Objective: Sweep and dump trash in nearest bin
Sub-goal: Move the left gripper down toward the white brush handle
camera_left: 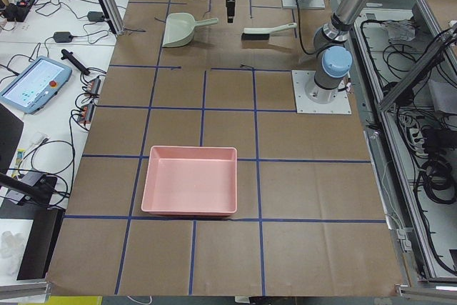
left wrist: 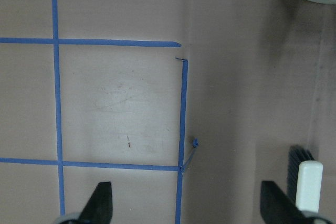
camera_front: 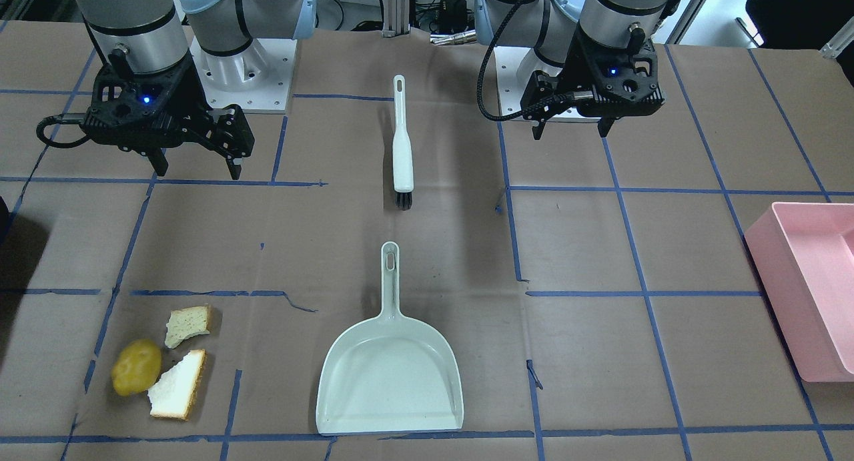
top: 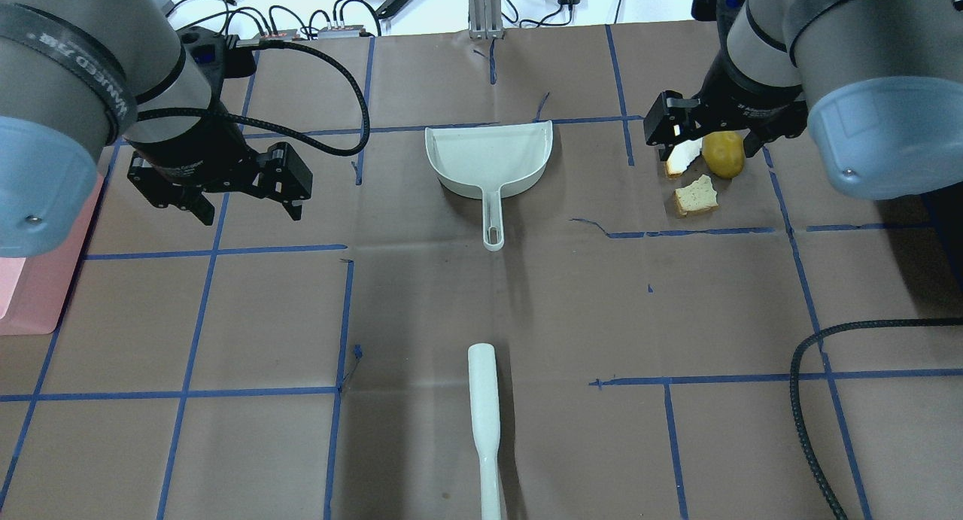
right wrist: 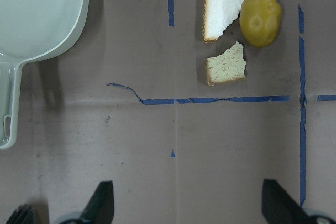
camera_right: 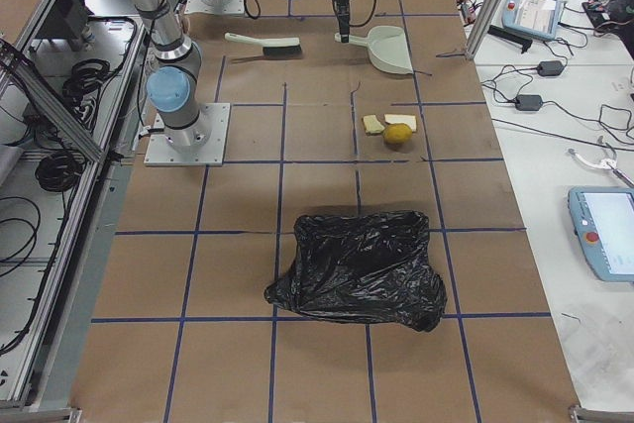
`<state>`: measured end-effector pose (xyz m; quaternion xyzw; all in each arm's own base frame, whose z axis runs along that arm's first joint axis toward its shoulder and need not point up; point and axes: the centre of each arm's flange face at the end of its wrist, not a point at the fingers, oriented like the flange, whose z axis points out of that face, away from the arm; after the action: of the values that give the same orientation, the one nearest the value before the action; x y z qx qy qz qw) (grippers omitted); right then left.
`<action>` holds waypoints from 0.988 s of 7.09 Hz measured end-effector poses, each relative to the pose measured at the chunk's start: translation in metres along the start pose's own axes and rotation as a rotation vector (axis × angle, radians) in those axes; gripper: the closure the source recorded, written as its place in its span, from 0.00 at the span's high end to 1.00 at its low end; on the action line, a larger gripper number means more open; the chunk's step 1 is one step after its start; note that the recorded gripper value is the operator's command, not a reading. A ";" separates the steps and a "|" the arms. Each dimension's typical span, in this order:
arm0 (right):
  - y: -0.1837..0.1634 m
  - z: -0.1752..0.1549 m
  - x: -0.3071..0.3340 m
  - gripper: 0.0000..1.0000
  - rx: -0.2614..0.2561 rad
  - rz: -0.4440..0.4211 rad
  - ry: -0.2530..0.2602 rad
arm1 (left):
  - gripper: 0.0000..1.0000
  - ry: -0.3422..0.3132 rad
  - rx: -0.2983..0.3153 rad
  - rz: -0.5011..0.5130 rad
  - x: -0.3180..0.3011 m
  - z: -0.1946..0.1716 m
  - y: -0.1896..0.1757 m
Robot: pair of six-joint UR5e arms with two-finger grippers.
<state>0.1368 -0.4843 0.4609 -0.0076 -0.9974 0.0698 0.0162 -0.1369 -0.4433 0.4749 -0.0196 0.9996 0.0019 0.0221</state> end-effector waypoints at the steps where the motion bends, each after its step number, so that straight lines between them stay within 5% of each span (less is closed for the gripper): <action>1: 0.000 0.000 0.000 1.00 0.000 0.000 0.000 | 0.99 0.000 -0.001 -0.001 0.000 0.000 0.000; 7: 0.000 0.000 0.000 1.00 0.000 0.000 0.000 | 0.99 0.005 -0.008 -0.005 0.001 0.004 -0.002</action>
<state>0.1367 -0.4845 0.4608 -0.0077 -0.9974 0.0697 0.0163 -0.1375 -0.4454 0.4709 -0.0223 0.9995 0.0059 0.0197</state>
